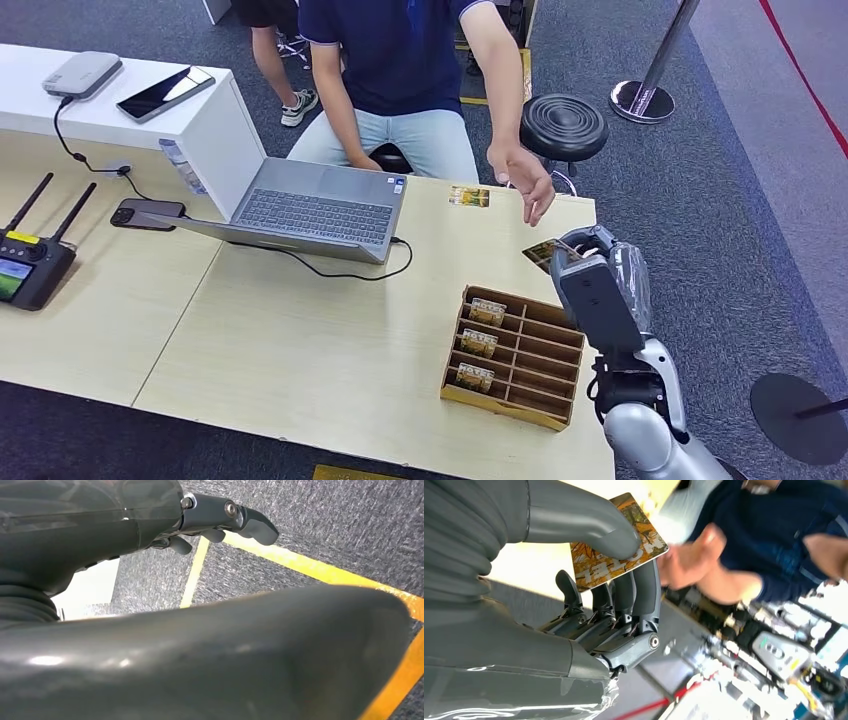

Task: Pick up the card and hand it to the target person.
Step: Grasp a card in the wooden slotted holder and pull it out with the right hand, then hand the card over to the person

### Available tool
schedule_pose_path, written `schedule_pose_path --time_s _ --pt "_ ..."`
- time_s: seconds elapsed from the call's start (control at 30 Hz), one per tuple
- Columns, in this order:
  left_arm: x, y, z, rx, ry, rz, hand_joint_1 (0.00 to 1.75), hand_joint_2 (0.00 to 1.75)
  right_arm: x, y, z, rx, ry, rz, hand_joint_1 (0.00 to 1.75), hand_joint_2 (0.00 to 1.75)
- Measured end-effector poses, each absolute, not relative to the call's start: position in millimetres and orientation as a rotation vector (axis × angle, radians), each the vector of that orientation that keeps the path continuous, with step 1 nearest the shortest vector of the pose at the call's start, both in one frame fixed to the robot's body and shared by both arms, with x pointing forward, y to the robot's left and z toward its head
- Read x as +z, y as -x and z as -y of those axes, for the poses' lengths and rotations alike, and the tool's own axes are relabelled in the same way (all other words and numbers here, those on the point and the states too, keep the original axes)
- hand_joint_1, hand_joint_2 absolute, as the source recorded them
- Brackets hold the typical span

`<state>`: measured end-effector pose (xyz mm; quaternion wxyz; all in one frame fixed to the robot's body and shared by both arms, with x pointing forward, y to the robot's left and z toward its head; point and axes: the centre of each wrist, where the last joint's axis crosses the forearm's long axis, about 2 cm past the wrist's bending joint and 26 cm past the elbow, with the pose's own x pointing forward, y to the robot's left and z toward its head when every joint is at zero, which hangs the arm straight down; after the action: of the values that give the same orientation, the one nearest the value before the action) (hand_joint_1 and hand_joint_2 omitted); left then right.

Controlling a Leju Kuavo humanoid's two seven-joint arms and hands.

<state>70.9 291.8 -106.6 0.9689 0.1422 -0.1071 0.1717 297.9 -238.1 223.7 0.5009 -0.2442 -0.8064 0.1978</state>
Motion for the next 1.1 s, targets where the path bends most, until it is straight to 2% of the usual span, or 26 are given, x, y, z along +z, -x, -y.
schedule_pose_path --time_s 0.33,0.7,0.83,1.1 --pt "-106.5 -71.2 -289.7 0.267 -0.284 0.223 0.0 0.0 219.0 -331.7 242.4 0.557 1.007 1.997 1.31 1.75" --pt "-105.7 -75.7 -288.3 0.219 -0.282 0.225 0.0 0.0 206.5 -346.7 244.3 0.644 1.144 1.969 1.31 1.75" --pt "-105.7 -75.9 -287.8 0.196 -0.284 0.237 0.0 0.0 202.3 -348.8 243.8 0.656 1.146 1.951 0.0 1.75" --pt "-105.6 -76.3 -286.9 0.162 -0.287 0.261 0.0 0.0 195.9 -349.9 245.2 0.673 1.15 1.922 0.0 1.75"
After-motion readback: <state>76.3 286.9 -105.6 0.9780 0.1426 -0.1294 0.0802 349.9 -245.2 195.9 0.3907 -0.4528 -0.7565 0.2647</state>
